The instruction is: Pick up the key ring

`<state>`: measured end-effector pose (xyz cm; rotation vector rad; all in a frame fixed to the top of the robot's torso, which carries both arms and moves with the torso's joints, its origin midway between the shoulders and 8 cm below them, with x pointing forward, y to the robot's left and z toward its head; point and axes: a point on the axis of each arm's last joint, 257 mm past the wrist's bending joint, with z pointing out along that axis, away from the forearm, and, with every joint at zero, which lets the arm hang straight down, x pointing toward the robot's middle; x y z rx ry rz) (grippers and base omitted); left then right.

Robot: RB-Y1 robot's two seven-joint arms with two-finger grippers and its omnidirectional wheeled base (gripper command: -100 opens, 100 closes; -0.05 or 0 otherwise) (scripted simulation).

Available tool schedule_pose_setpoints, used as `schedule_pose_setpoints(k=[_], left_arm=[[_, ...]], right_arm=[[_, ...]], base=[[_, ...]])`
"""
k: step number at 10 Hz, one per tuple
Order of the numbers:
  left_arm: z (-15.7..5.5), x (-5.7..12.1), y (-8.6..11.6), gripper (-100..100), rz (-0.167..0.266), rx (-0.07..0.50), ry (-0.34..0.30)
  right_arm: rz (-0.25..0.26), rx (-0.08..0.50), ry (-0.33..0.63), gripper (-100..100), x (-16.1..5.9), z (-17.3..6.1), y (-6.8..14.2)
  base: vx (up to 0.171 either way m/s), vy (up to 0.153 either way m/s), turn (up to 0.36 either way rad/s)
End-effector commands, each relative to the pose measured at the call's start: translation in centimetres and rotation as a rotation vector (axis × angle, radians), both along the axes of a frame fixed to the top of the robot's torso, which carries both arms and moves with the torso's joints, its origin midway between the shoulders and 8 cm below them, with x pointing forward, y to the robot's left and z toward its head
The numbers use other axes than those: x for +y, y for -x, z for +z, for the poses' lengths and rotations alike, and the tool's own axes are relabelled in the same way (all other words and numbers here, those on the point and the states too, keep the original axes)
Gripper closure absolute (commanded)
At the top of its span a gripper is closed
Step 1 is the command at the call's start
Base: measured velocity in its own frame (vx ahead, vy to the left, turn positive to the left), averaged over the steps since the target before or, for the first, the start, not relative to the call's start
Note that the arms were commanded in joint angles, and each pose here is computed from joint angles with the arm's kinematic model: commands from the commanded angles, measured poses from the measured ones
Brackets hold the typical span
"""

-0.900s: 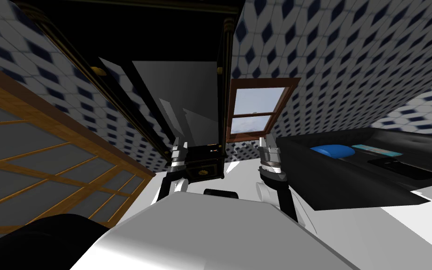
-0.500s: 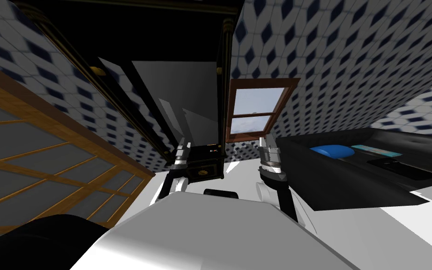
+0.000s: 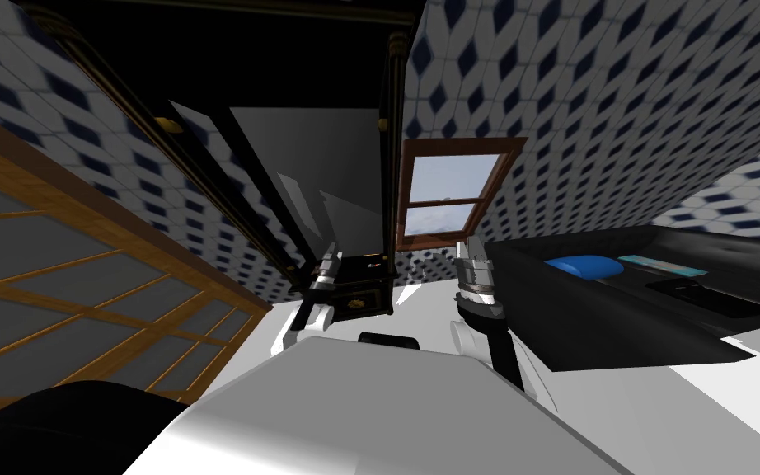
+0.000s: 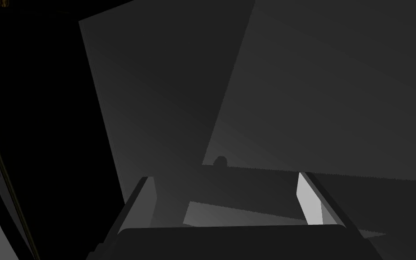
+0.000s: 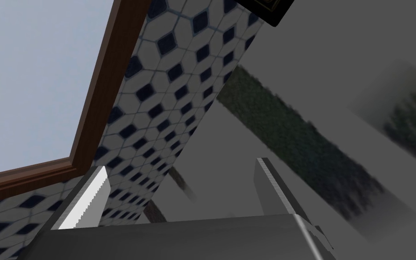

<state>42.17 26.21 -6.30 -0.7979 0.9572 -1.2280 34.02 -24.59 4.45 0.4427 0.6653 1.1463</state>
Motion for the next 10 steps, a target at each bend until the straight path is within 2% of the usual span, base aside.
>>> schedule_pose_setpoints(k=[1,2,3,4,5,6,7,8,9,10], left_arm=[[-1.6,-0.4,-1.4,-100,-0.013,0.056,-0.006],[-1.6,-0.4,-1.4,-100,-0.013,0.057,-0.006],[-2.9,-0.6,-2.8,-100,-0.022,0.099,-0.010],[-3.1,-0.6,-2.8,-100,-0.021,0.104,-0.010],[-4.3,-0.8,-4.2,-100,-0.028,0.147,-0.012],[-4.5,-0.7,-4.3,-100,-0.027,0.155,-0.012],[-5.8,-0.9,-5.7,-100,-0.033,0.197,-0.014],[-6.1,-0.9,-5.8,-100,-0.031,0.209,-0.014],[-7.3,-1.0,-7.2,-100,-0.035,0.251,-0.015],[-7.7,-1.0,-7.2,-100,-0.032,0.265,-0.014]], right_arm=[[0.000,0.000,0.000,0,0.0,0.0,0.0],[0.000,0.000,0.000,0,0.0,0.0,0.0],[0.000,0.000,0.000,0,0.0,0.0,0.0],[0.000,0.000,0.000,0,0.0,0.0,0.0],[0.000,0.000,0.000,0,0.0,0.0,0.0],[0.000,0.000,0.000,0,0.0,0.0,0.0],[0.000,0.000,0.000,0,0.0,0.0,0.0],[0.000,0.000,0.000,0,0.0,0.0,0.0],[0.000,0.000,0.000,0,0.0,0.0,0.0],[0.000,0.000,0.000,0,0.0,0.0,0.0]], base=[[0.004,-0.024,0.005],[0.002,-0.019,0.003],[0.003,-0.024,0.004],[0.006,-0.021,0.001],[0.007,-0.024,0.008],[0.005,-0.022,0.001],[0.006,-0.026,0.010],[0.006,-0.021,0.001],[0.003,-0.029,0.010],[0.005,-0.026,0.006]])
